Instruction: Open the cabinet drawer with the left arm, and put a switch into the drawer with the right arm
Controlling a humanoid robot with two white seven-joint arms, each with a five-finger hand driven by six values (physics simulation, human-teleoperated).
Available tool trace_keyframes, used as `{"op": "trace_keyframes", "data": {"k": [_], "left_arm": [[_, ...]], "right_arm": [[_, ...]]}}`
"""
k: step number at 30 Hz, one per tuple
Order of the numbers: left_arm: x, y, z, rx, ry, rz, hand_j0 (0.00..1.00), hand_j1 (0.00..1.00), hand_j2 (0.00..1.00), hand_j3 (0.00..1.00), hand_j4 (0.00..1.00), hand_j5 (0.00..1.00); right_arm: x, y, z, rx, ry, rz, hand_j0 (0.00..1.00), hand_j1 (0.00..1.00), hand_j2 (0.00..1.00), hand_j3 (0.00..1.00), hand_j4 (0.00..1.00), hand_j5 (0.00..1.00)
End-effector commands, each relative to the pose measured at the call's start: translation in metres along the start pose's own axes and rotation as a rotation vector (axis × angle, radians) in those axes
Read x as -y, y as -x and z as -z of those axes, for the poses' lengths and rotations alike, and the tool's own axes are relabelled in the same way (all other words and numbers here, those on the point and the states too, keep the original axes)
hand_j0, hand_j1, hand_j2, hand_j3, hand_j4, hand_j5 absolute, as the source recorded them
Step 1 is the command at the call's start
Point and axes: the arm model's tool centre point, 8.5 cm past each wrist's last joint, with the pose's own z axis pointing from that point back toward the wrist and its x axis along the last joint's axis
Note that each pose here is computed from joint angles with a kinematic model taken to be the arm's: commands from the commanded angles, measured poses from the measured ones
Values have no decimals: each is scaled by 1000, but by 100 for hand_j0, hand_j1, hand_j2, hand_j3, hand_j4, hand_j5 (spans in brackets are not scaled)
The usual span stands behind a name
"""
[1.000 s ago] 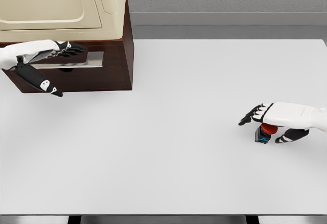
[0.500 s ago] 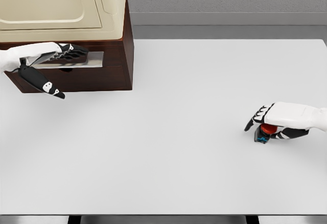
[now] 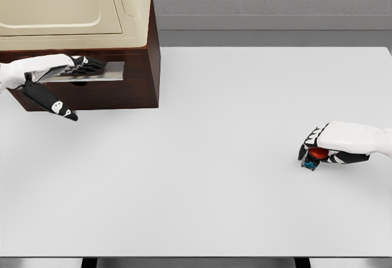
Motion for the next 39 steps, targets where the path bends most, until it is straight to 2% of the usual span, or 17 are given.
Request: {"op": "trace_keyframes", "data": {"k": [1,3,4,8,14,19,27,34,39], "left_arm": [[0,0,0,1,1,-1,100,100,100,100,100,100],[0,0,-1,2,1,-3,100,100,100,100,100,100],[0,0,0,3,1,-3,100,100,100,100,100,100],[1,0,0,4,3,-8,100,100,100,100,100,100],[2,0,0,7,7,-11,100,100,100,100,100,100],[7,3,1,4,17,-21,100,100,100,100,100,100],[11,6,2,4,28,-30,100,100,100,100,100,100],[14,10,-3,7,44,-74,100,100,100,100,100,100],[15,14,-9,1,51,-98,100,100,100,100,100,100]], "right_arm": [[0,0,0,0,3,5,54,54,54,54,54,54],[0,0,0,1,2,5,53,53,53,53,53,53],[0,0,0,0,3,5,47,47,47,47,47,47],[1,0,-1,0,5,5,47,47,47,47,47,47],[19,1,-3,-6,35,-28,47,47,47,47,47,47],[26,-1,2,6,59,-36,47,47,47,47,47,47],[51,-7,10,34,113,-81,47,47,47,47,47,47],[68,-17,29,84,122,-117,45,45,45,45,45,45],[78,-18,28,82,133,-138,45,45,45,45,45,45]]}}
